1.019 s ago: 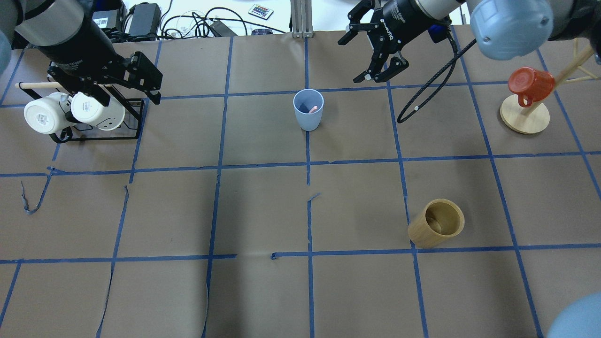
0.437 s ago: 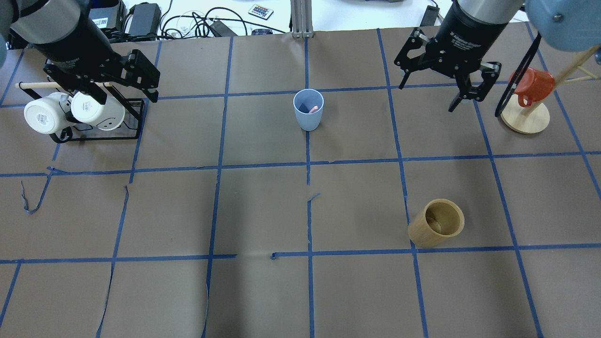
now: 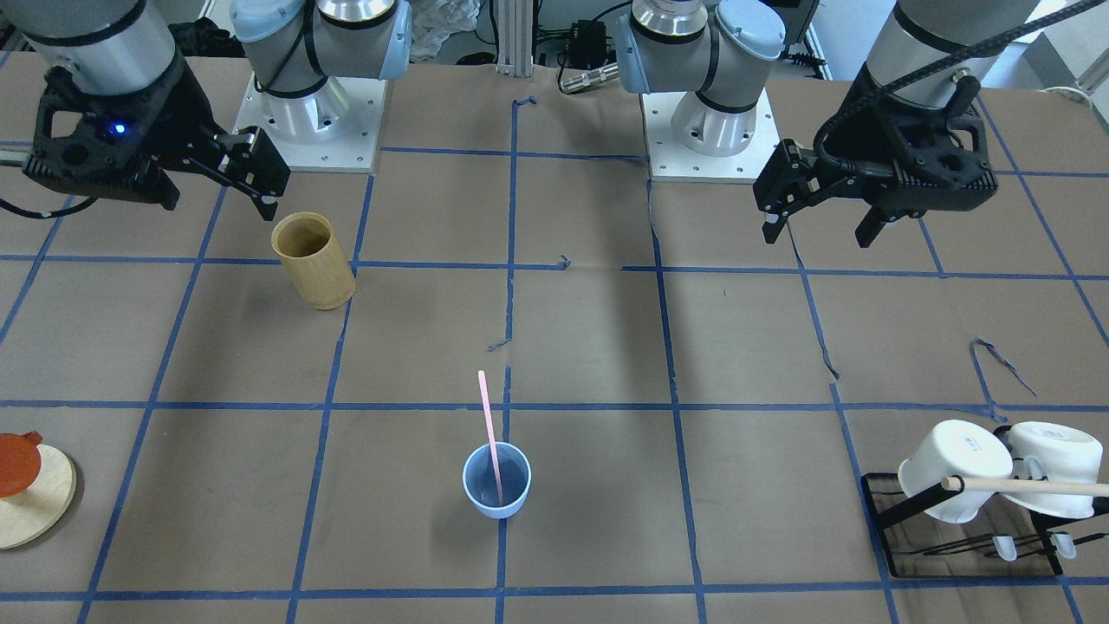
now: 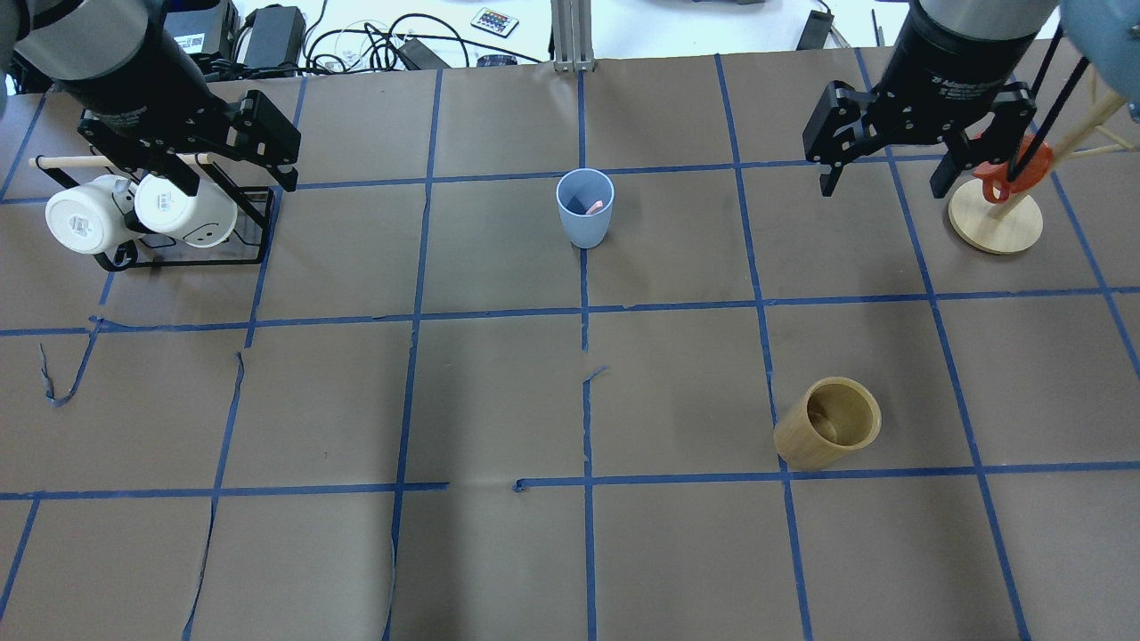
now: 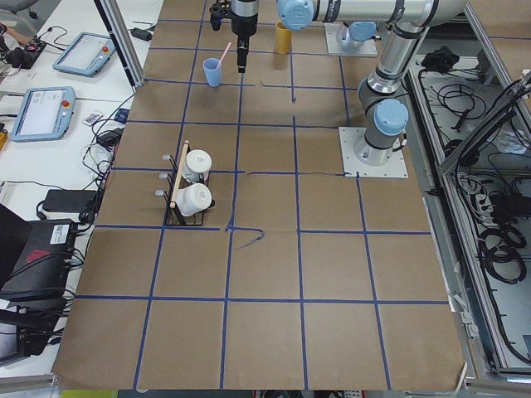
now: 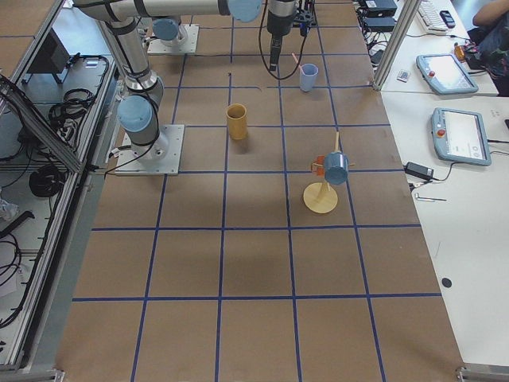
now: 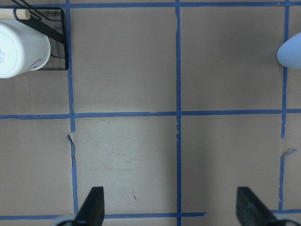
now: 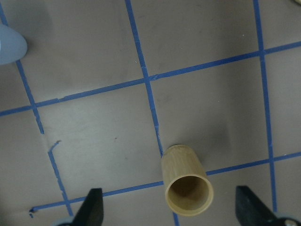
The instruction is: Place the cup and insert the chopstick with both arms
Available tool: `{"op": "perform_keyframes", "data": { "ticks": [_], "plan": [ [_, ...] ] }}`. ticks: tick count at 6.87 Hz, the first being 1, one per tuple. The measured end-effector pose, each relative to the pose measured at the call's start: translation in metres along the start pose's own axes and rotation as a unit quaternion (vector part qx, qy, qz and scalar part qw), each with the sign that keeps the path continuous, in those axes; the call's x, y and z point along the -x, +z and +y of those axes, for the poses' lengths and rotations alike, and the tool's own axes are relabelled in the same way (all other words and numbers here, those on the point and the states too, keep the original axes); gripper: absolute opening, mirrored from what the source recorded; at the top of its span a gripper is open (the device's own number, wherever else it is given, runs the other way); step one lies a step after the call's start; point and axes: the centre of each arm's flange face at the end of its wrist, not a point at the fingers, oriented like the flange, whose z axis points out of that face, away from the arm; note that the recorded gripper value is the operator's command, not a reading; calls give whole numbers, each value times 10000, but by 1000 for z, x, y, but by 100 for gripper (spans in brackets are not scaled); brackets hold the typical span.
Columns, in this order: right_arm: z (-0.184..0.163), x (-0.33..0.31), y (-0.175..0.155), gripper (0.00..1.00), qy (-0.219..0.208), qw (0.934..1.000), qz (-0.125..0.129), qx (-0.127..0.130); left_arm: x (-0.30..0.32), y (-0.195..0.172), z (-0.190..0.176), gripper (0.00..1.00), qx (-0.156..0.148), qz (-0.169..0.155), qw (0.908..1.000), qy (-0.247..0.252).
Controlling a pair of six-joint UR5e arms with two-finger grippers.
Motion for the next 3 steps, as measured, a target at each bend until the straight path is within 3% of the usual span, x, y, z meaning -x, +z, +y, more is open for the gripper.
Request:
{"op": "perform_keyframes", "data": {
  "ticks": [1, 3],
  "plan": [
    [19, -3, -10, 100, -305, 9994, 131, -41, 0, 5, 0, 100, 46, 10, 10000, 20],
    [45, -5, -8, 100, -517, 9984, 233, 47, 0, 3, -2, 100, 17, 30, 10000, 48]
  ]
}}
